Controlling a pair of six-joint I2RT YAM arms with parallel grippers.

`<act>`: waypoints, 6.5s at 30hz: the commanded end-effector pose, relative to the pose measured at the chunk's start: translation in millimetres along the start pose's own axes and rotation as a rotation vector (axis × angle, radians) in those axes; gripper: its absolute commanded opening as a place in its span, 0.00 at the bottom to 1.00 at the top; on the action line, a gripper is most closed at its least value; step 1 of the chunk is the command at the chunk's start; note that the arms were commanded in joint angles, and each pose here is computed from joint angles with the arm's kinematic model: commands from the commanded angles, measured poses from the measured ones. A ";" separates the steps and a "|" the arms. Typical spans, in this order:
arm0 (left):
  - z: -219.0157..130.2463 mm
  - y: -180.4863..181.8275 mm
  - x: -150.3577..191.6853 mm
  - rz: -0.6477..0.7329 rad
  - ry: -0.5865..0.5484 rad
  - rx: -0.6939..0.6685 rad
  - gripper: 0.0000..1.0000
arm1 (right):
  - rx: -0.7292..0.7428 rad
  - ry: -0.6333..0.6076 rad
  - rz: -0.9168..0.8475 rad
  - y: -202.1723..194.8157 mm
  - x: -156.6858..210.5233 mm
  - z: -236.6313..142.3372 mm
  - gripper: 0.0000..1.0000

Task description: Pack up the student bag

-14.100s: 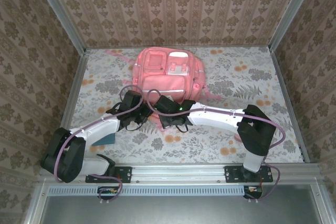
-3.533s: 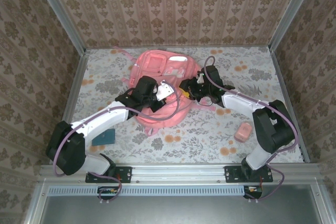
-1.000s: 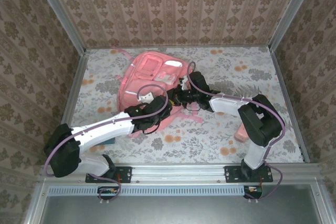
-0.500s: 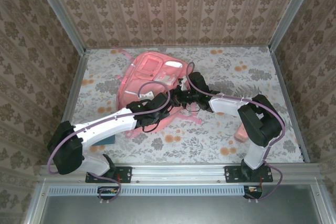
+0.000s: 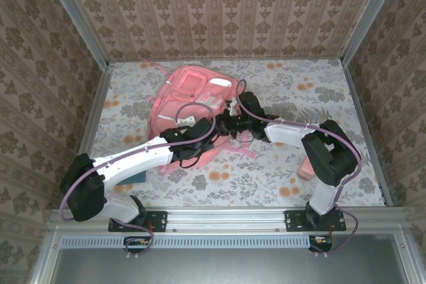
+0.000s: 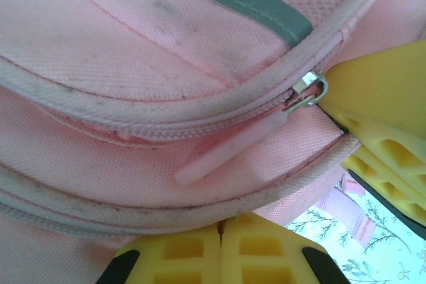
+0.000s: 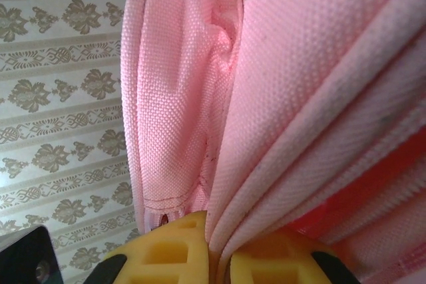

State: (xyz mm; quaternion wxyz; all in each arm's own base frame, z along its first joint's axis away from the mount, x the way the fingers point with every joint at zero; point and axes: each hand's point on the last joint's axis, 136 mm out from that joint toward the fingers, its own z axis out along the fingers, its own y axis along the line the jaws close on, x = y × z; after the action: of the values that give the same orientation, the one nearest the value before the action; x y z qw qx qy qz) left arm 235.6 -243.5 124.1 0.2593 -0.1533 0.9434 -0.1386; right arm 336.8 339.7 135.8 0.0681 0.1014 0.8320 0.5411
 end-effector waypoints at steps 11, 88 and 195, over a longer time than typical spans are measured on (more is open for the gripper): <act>-16.1 8.3 -23.7 0.224 -0.059 0.084 0.00 | 0.045 -0.164 -0.060 -10.1 -54.3 -55.8 0.10; -11.6 -23.7 -3.9 0.614 -0.072 0.342 0.00 | -0.061 -0.305 0.082 12.5 -49.3 -107.9 0.14; -14.2 -70.7 -93.0 1.010 -0.254 0.346 0.13 | 1.286 -0.433 0.232 -192.5 47.3 -324.6 0.93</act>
State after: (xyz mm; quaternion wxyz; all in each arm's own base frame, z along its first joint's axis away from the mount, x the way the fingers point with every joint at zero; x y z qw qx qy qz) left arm 317.0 -263.7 171.4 0.4051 0.3697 0.8310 -0.0927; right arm 201.9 -16.9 104.0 0.1187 0.3137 0.9358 -0.1086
